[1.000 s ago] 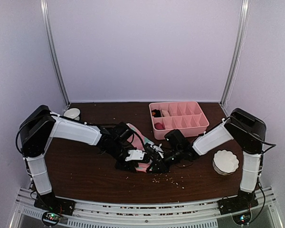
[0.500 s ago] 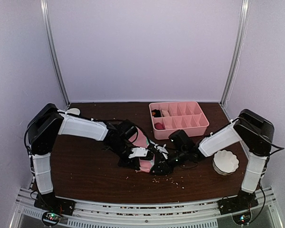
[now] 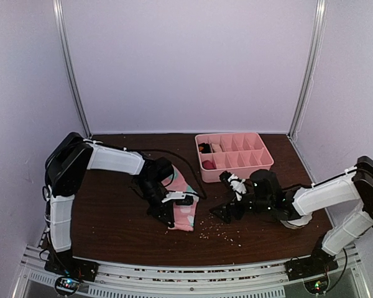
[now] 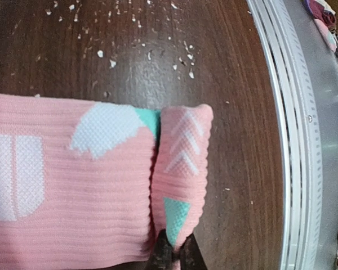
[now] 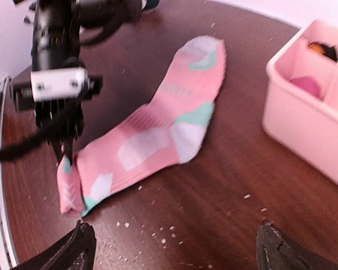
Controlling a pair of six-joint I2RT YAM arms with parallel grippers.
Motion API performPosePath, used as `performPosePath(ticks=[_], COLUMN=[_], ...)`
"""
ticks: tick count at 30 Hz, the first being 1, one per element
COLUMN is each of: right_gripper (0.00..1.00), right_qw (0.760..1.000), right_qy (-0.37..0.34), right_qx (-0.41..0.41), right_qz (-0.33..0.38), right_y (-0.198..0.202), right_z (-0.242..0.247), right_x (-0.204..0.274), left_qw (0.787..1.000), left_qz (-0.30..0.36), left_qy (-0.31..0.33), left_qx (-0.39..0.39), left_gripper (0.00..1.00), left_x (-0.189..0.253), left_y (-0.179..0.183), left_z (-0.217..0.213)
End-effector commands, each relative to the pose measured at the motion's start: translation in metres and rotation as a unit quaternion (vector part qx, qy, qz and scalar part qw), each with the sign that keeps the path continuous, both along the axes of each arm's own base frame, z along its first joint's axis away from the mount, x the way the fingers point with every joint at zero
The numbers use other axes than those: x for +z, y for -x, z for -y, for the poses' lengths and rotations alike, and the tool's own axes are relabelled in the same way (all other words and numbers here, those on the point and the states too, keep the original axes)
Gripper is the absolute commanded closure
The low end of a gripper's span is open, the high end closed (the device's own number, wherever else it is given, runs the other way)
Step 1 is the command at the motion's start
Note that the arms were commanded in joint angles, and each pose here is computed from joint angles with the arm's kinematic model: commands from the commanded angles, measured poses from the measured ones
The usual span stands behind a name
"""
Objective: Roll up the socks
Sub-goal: Roll the sock at the center of the board.
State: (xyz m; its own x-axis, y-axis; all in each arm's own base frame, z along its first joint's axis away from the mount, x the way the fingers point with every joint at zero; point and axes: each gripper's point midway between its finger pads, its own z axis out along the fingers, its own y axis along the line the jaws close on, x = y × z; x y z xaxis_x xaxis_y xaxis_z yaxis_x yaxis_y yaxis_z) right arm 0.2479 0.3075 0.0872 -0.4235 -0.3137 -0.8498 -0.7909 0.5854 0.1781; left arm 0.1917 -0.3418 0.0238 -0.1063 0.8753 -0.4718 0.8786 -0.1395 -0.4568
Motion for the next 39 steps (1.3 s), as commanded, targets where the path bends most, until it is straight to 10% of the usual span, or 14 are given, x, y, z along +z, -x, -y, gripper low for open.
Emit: performPosePath(ticks=[1,4,11,18,39], right_gripper=[0.01,0.0,0.01,0.34,0.61], right_qw=[0.975,0.959,0.991,0.981,0.959], right_qy=[-0.115,-0.18,-0.008,-0.054,0.064], right_qx=[-0.173,-0.217,-0.061,0.131,0.243], right_qz=[0.077,0.02,0.119,0.134,0.128], right_y=[-0.039,-0.045,0.012,0.08,0.063], right_z=[0.04,0.056,0.005,-0.035,-0.112], right_x=[0.059,0.054,0.032,0.016,-0.038], left_qw=[0.998,0.996,0.992,0.985,0.981], left_qz=[-0.066,-0.085,-0.091,-0.089,-0.092], left_qy=[-0.021,-0.034,-0.079,-0.135,-0.158], left_qx=[0.008,0.015,0.043,0.067,0.067], left_gripper=[1.0,1.0,1.0,1.0,1.0], left_x=[0.005,0.003,-0.011,-0.027,-0.037], left_y=[0.011,0.009,-0.005,-0.016,-0.016], left_z=[-0.008,-0.006,-0.005,-0.009,-0.013])
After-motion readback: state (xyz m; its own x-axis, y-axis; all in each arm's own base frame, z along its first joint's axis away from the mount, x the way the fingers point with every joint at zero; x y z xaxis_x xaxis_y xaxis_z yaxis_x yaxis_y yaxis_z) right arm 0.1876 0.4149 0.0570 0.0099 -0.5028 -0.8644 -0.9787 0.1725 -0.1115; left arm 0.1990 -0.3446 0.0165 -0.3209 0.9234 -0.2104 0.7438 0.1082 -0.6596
